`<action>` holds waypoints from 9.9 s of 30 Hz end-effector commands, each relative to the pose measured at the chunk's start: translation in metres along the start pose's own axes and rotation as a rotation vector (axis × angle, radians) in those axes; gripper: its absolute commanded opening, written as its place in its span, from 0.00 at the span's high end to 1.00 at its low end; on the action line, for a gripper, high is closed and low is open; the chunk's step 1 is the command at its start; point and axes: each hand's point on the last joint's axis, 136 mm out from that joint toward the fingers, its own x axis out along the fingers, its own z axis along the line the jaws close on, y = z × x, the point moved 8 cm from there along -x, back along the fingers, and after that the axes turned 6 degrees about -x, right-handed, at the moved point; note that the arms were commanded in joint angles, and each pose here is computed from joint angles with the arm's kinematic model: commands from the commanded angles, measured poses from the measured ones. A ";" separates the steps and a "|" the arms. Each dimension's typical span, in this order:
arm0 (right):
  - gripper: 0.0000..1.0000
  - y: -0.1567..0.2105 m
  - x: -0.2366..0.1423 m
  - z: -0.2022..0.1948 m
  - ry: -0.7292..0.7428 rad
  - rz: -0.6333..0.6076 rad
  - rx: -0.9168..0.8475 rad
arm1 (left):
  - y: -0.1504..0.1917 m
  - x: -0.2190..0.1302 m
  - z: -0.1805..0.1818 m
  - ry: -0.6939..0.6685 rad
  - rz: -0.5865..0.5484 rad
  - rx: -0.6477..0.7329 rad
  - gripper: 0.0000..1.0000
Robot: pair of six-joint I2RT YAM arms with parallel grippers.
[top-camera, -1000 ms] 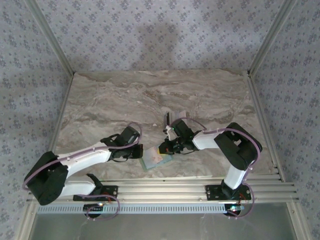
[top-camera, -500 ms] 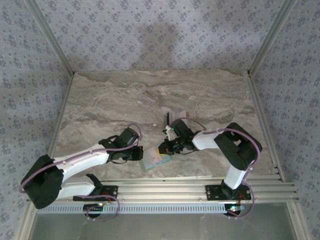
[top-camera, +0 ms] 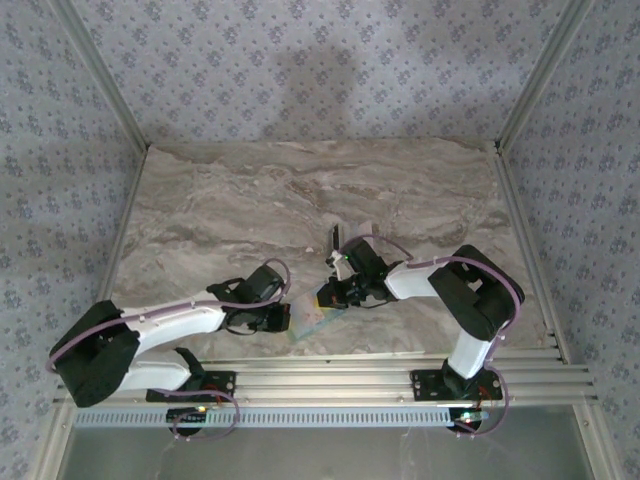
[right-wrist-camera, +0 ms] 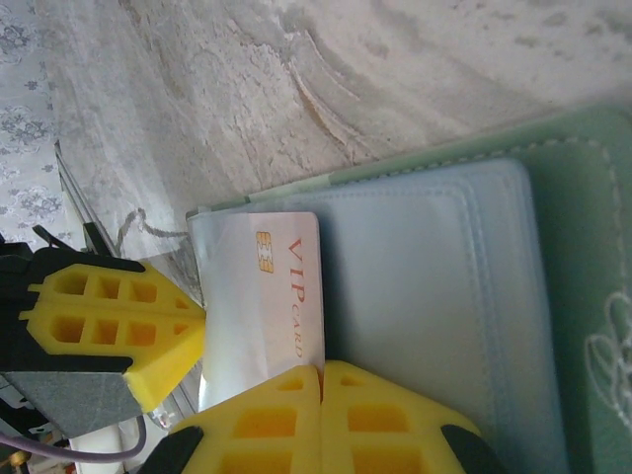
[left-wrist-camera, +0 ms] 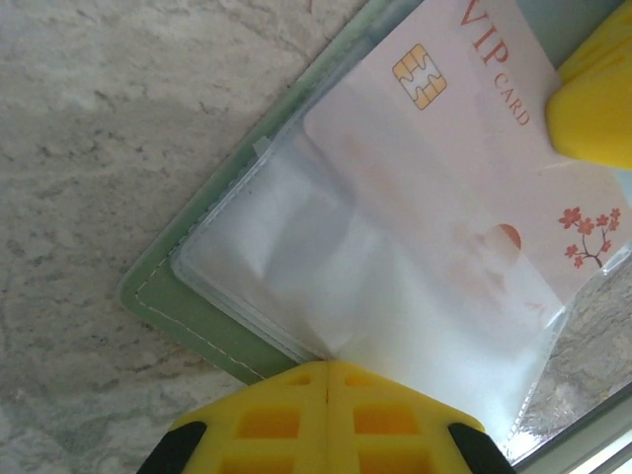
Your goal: Put the credit cards into the card holder
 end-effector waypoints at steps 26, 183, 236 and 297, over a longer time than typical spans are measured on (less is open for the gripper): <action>1.00 0.018 0.030 0.033 -0.020 0.152 -0.137 | -0.009 0.020 -0.003 -0.064 -0.006 0.013 1.00; 0.42 -0.034 -0.070 0.066 0.127 -0.106 -0.130 | -0.067 0.025 0.001 0.107 -0.077 -0.130 0.73; 1.00 -0.037 -0.057 0.018 0.190 -0.111 -0.038 | -0.086 0.061 -0.030 0.130 -0.006 -0.052 0.85; 0.33 -0.049 -0.089 0.029 0.180 -0.211 0.005 | -0.111 -0.070 -0.076 0.161 -0.217 -0.002 0.72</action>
